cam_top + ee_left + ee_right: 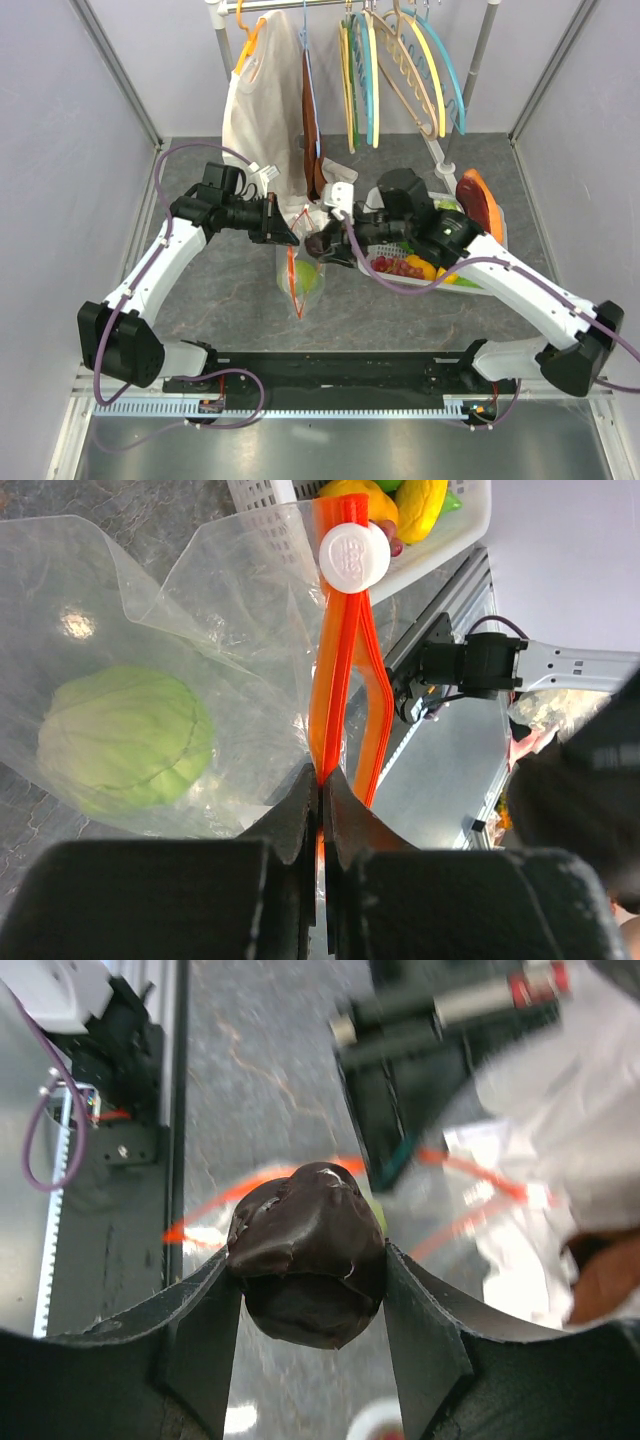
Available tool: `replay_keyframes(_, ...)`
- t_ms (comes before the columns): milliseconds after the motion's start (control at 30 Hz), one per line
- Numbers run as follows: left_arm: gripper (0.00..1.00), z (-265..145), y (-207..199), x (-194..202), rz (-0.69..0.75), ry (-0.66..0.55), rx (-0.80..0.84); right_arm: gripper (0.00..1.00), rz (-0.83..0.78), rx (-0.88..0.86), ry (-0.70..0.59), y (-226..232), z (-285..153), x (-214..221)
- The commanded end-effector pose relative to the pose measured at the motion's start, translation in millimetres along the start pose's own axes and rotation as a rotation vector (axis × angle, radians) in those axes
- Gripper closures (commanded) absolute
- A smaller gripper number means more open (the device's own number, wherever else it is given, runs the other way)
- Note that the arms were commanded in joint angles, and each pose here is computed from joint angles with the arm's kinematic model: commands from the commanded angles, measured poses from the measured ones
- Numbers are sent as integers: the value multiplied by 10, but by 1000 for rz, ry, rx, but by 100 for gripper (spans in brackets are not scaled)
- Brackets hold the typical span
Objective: Place the food in the zip-top bag and seal the zipper
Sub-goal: Pick up the fake fruit from the bin, then place the fake fruit in the zipper food storage bag.
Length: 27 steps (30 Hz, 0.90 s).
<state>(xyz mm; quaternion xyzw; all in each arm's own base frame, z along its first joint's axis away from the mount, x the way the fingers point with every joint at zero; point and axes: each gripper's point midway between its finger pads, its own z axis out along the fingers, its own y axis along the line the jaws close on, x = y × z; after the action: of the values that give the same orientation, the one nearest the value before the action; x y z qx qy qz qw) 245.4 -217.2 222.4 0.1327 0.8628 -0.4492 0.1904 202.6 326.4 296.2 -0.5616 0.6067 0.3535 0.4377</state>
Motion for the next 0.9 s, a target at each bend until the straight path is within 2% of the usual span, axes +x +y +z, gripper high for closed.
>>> replay_keyframes(0,98,5,-15,25,-29,14,6,50,-46,-39,-68,58,278,-333)
replay_keyframes(200,98,-33,-70,26,-30,10,32,50,-69,-23,67,-57,590,287)
replay_keyframes(500,98,-82,-154,51,-20,9,64,49,-80,115,228,-370,629,739)
replay_keyframes(533,98,-82,-153,51,-20,8,63,46,-56,129,246,-397,625,760)
replay_keyframes(600,98,-83,-147,56,-21,8,59,29,-19,158,282,-440,607,776)
replay_keyframes(667,98,-80,-139,56,-20,8,60,15,8,163,279,-421,576,737)
replay_keyframes(733,98,-79,-140,44,-14,6,57,5,3,153,236,-369,511,603)
replay_keyframes(767,98,-79,-124,35,-9,2,50,2,-1,149,220,-349,482,547)
replay_keyframes(867,98,-67,-94,43,-15,6,45,3,-29,137,167,-248,296,356)
